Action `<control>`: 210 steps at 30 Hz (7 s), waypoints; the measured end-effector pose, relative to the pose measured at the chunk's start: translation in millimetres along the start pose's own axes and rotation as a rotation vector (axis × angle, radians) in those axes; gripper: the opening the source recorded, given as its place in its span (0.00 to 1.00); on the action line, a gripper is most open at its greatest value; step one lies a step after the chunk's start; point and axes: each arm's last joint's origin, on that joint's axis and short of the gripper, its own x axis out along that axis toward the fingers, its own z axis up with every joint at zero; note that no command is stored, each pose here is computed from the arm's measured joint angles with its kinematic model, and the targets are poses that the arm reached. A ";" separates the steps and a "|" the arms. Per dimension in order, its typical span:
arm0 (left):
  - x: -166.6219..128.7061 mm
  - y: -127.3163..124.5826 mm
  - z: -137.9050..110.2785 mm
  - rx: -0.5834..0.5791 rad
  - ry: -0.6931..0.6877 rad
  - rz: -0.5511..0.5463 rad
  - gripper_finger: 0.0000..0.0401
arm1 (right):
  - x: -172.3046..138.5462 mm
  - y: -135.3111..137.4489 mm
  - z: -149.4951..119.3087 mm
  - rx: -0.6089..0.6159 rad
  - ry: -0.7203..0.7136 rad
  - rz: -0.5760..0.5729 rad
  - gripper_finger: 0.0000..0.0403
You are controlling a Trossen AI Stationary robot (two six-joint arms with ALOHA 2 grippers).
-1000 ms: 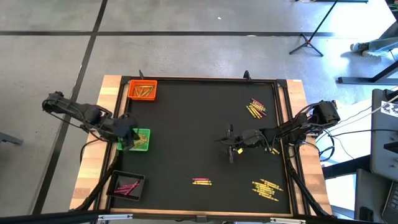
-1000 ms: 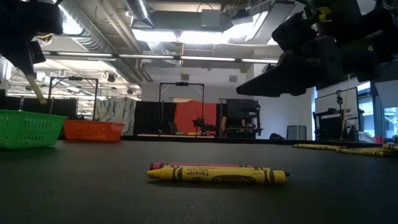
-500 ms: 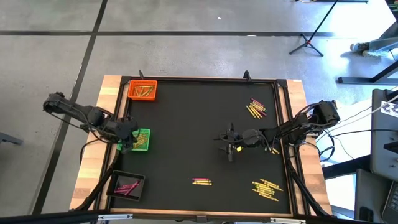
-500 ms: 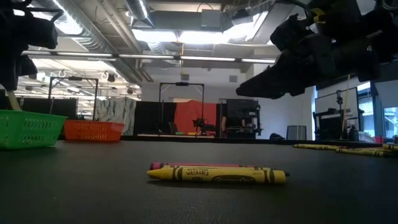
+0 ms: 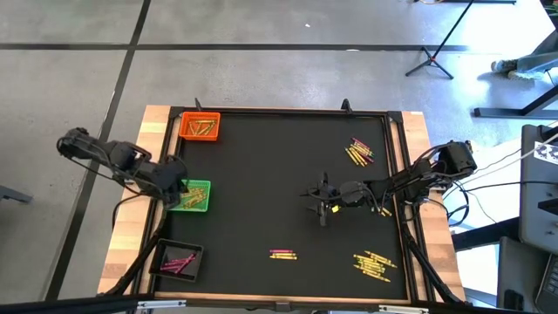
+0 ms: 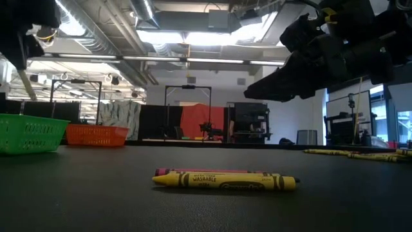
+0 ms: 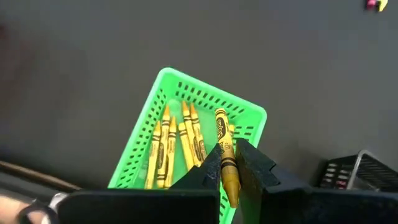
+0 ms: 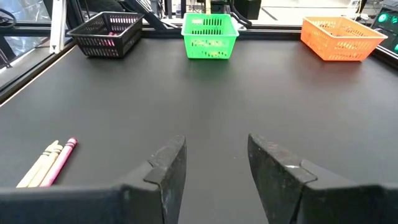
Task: Sort crayons
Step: Put the yellow crayon into the green bin, then put the pink crayon into the black bin, then put the green crayon into the orange bin
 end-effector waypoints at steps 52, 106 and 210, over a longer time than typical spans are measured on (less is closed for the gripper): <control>139.5 -120.9 79.6 0.348 -0.388 -0.169 0.29 | -0.6 33.6 6.2 0.004 0.021 0.268 0.42; 271.8 -184.7 73.9 0.359 -0.402 -0.194 0.29 | 11.4 107.8 -16.4 0.009 0.149 0.220 0.42; 176.4 -213.3 40.4 0.254 -0.470 -0.122 0.27 | 45.6 127.4 -18.5 -0.069 0.307 0.191 0.42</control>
